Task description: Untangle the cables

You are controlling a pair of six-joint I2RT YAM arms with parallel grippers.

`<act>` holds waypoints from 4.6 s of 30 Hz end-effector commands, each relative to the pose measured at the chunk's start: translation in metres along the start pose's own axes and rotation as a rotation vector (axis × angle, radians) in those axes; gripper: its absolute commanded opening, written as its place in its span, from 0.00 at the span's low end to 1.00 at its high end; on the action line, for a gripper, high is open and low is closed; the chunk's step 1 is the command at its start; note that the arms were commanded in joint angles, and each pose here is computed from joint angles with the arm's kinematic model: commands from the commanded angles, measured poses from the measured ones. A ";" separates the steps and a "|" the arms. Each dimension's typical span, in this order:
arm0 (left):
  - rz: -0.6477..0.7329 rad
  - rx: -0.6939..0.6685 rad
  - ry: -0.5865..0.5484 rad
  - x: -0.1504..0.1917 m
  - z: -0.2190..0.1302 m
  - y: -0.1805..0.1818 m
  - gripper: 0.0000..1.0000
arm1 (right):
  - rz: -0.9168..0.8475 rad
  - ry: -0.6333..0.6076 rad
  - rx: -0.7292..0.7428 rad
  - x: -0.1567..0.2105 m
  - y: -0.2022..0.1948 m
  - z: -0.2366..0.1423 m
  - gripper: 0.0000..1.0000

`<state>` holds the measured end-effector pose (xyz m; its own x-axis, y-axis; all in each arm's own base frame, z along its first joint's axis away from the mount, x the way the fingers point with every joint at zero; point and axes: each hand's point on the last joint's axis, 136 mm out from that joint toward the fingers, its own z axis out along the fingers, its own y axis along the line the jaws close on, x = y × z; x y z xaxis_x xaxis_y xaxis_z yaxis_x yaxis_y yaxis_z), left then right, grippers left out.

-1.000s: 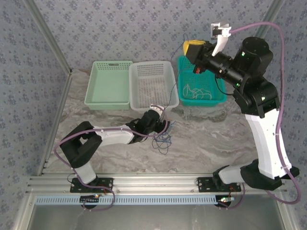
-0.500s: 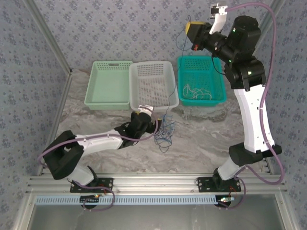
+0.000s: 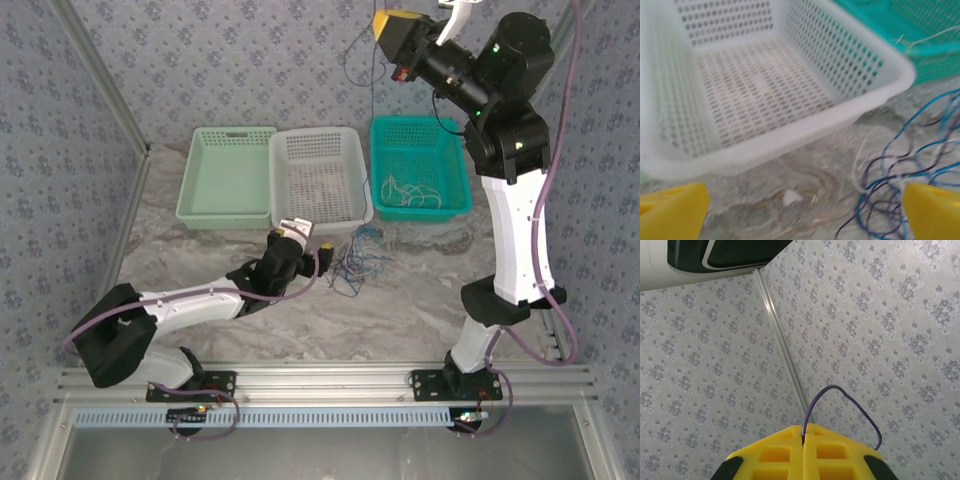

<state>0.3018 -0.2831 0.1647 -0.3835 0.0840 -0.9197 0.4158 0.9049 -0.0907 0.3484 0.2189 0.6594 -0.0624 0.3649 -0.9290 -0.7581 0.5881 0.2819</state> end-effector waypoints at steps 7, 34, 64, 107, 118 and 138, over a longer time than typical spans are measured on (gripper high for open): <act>0.008 0.243 -0.182 -0.070 0.020 -0.065 0.99 | 0.042 0.048 -0.090 0.018 0.032 0.010 0.00; 0.132 0.125 0.151 0.052 0.066 -0.044 0.55 | 0.077 -0.206 -0.174 -0.078 0.070 -0.059 0.00; 0.050 0.246 -0.175 -0.076 -0.004 -0.064 0.99 | 0.164 -0.073 -0.170 -0.034 0.061 -0.030 0.00; 0.009 0.103 -0.044 -0.024 -0.026 -0.034 0.54 | 0.200 -0.076 -0.115 -0.032 0.017 -0.020 0.00; -0.028 -0.100 -0.074 -0.005 -0.072 0.037 0.74 | 0.265 0.102 -0.113 0.060 -0.058 0.064 0.00; -0.104 -0.194 -0.095 0.012 -0.100 0.084 0.79 | 0.409 0.582 0.135 0.287 -0.157 0.088 0.00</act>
<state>0.2487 -0.1714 0.1838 -0.3370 -0.0343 -0.9409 0.2355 0.9645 -0.1195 0.5111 0.2905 0.3999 -0.6524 0.2194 -0.7254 -0.5332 0.5473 0.6451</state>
